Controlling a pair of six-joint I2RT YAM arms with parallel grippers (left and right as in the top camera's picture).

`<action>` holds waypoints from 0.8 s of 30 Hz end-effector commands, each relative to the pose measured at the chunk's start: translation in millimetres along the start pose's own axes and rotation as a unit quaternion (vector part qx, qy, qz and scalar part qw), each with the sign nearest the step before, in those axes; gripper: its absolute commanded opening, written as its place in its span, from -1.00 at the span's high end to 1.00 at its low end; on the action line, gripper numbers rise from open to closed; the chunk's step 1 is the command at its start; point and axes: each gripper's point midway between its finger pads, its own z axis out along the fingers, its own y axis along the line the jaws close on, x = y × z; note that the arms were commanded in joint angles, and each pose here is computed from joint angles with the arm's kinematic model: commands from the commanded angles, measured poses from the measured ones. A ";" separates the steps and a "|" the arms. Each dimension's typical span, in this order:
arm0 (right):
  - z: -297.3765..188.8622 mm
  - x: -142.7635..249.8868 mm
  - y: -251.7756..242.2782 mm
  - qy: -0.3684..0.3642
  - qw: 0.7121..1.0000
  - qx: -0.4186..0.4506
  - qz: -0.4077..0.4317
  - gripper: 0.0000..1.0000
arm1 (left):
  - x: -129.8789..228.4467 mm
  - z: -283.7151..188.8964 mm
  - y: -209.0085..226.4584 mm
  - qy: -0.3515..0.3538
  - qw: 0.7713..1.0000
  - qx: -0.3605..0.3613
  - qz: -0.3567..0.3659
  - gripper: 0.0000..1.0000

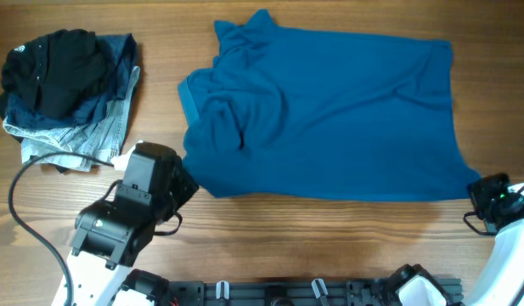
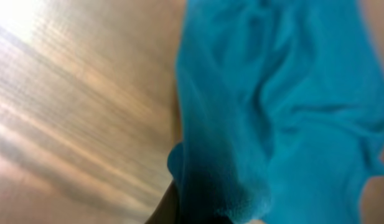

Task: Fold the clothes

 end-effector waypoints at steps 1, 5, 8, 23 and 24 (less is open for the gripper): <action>-18.9 -17.9 12.3 -0.028 0.999 -0.015 -0.015 0.92 | -29.0 -14.3 -7.8 -0.070 0.997 0.005 0.018 0.92; -29.2 -20.6 15.3 -0.027 0.999 -0.013 -0.018 0.92 | -33.1 -20.3 -10.1 -0.078 0.997 0.006 0.018 0.92; -31.9 -15.7 13.7 -0.015 1.000 -0.007 -0.026 0.92 | -33.5 -28.5 -10.4 -0.076 0.997 0.002 0.024 0.93; -56.6 -18.1 20.5 -0.013 0.999 -0.006 -0.051 0.92 | -38.0 -59.7 -8.1 -0.083 0.996 -0.009 0.029 0.92; -55.9 -19.0 20.8 -0.014 0.999 -0.007 -0.051 0.92 | -41.5 -59.6 -9.5 -0.091 0.995 -0.009 0.028 0.92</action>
